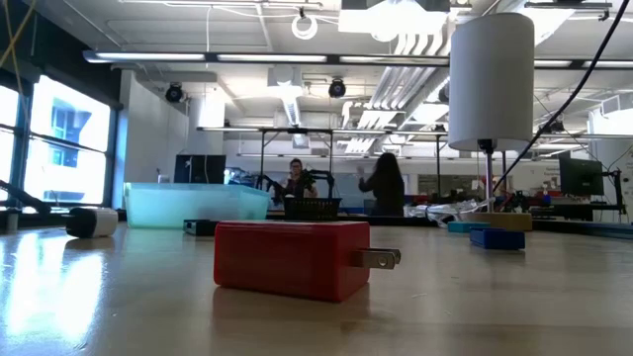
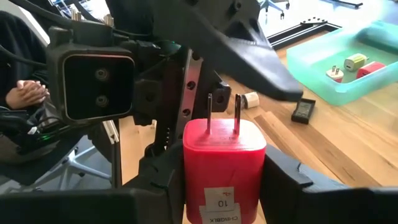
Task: Pick & Place Office items
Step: Put the pink charger adapter into the green bin
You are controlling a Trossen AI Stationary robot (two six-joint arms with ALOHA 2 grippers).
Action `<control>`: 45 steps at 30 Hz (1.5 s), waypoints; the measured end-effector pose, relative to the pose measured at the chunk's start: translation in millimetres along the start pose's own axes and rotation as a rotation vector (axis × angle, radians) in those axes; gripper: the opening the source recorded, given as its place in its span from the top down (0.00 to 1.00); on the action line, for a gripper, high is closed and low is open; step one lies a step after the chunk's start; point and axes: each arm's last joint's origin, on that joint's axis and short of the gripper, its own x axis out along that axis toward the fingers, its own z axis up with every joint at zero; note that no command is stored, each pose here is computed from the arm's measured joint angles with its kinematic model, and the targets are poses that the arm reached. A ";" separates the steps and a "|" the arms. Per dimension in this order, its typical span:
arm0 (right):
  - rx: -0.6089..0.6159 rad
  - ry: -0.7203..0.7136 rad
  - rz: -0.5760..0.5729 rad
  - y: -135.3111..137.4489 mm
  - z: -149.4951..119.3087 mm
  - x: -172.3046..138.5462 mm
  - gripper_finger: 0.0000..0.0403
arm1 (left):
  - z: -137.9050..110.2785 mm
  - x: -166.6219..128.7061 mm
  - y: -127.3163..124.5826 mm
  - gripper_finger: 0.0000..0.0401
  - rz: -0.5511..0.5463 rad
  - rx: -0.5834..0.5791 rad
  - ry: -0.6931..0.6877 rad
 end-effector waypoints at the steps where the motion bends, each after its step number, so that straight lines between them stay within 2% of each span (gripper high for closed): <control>1: 0.000 0.000 0.001 0.1 0.0 -0.1 0.66 | 0.0 0.0 0.0 0.23 0.000 0.000 0.000; 10: 0.018 -0.002 -0.006 -1.9 2.1 2.5 0.66 | -0.1 -0.3 -0.6 0.35 -0.003 0.005 0.001; 17: 0.023 0.005 -0.003 -2.2 1.8 2.5 0.66 | -0.1 -0.2 -0.3 0.35 -0.001 0.030 0.001; 29: 0.026 0.066 0.049 -1.0 -0.8 3.1 0.54 | 1.0 -1.0 0.0 0.35 0.009 0.020 0.012; 32: 0.025 0.070 0.055 -0.6 -0.9 2.7 0.55 | 2.7 -2.3 -0.5 0.35 0.010 -0.031 0.012; 35: 0.018 0.080 0.056 -3.1 2.5 -2.0 0.57 | 4.0 -4.1 -0.6 0.35 0.035 -0.194 0.049; 37: 0.021 0.088 0.056 -6.7 7.8 -6.6 0.58 | 4.6 -4.1 1.0 0.35 0.061 -0.256 0.070; 45: 0.029 0.135 0.018 -24.2 23.5 -32.5 0.61 | -3.4 -2.4 3.7 0.35 0.135 -0.283 0.183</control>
